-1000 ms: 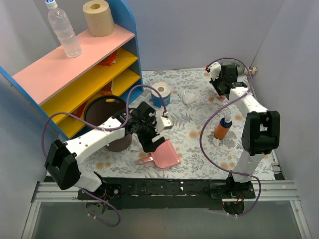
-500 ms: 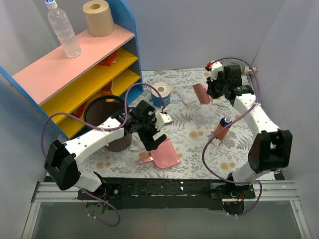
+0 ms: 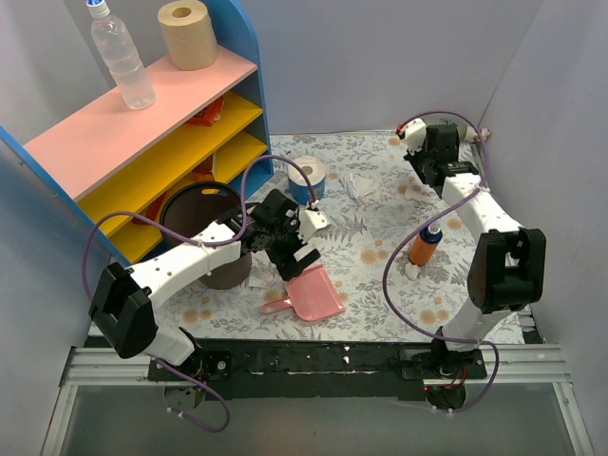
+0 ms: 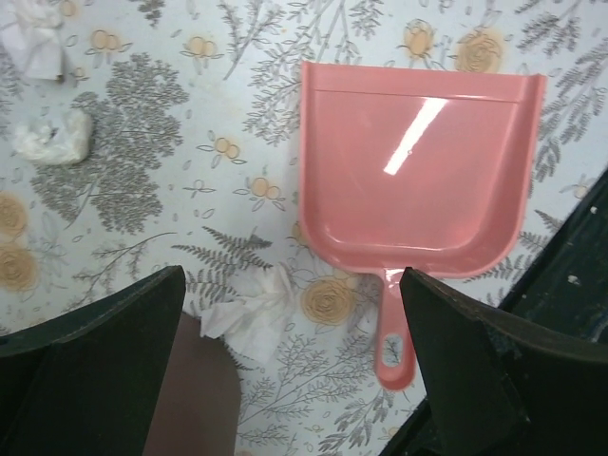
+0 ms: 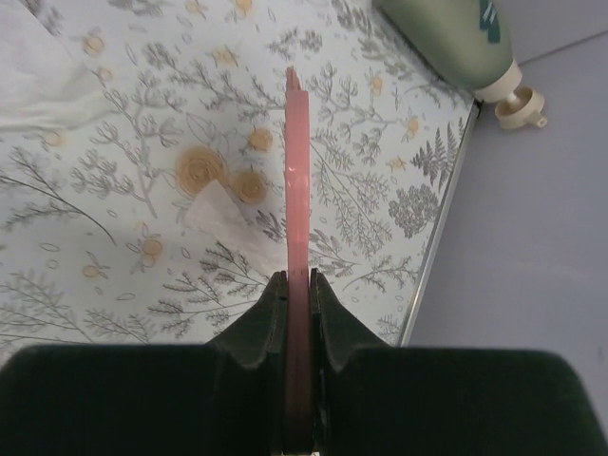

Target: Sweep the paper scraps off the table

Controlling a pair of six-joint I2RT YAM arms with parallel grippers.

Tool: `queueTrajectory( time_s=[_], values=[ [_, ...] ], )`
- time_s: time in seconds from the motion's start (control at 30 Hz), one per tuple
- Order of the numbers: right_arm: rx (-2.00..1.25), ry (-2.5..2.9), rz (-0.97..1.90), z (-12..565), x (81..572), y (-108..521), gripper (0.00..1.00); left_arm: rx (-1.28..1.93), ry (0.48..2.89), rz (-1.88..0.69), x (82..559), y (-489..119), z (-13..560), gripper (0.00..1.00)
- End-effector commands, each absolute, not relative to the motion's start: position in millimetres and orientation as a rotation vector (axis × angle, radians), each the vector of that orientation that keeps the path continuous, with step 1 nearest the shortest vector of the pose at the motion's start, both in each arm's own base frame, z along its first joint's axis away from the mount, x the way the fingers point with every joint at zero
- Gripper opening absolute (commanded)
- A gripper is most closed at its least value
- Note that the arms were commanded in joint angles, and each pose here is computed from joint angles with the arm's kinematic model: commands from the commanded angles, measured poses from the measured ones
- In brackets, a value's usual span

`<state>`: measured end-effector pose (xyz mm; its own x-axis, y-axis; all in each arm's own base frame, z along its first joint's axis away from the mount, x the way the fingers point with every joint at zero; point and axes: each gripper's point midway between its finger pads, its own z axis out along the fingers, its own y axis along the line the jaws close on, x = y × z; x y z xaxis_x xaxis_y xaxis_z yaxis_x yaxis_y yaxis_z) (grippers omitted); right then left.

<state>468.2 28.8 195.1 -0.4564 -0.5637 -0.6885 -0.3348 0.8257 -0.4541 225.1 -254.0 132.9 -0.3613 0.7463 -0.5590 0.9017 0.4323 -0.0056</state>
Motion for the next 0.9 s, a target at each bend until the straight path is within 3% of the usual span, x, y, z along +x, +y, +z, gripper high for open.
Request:
queueTrajectory(
  time_s=[0.0,0.13,0.33,0.5,0.7,0.87],
  values=[
    [-0.699,2.055,-0.497,199.5,490.8,6.7,0.01,1.283,2.149,-0.274,256.2,-246.8,149.7,0.98],
    [-0.767,2.109,-0.407,174.2,485.7,18.9,0.01,1.294,2.150,-0.309,249.9,-247.1,149.6,0.98],
    [-0.845,2.171,0.094,160.0,444.9,87.8,0.01,1.311,2.147,-0.341,246.1,-248.3,150.2,0.98],
    [-0.758,2.143,0.292,194.5,420.9,116.5,0.01,1.306,2.149,-0.355,248.5,-252.4,152.0,0.98],
    [-0.772,2.061,0.198,261.3,406.9,105.3,0.01,1.306,2.152,-0.370,247.9,-254.7,152.5,0.98],
    [-0.970,2.032,0.406,272.6,336.5,127.5,0.01,1.306,2.156,-0.377,247.3,-255.4,150.8,0.98]
  ],
)
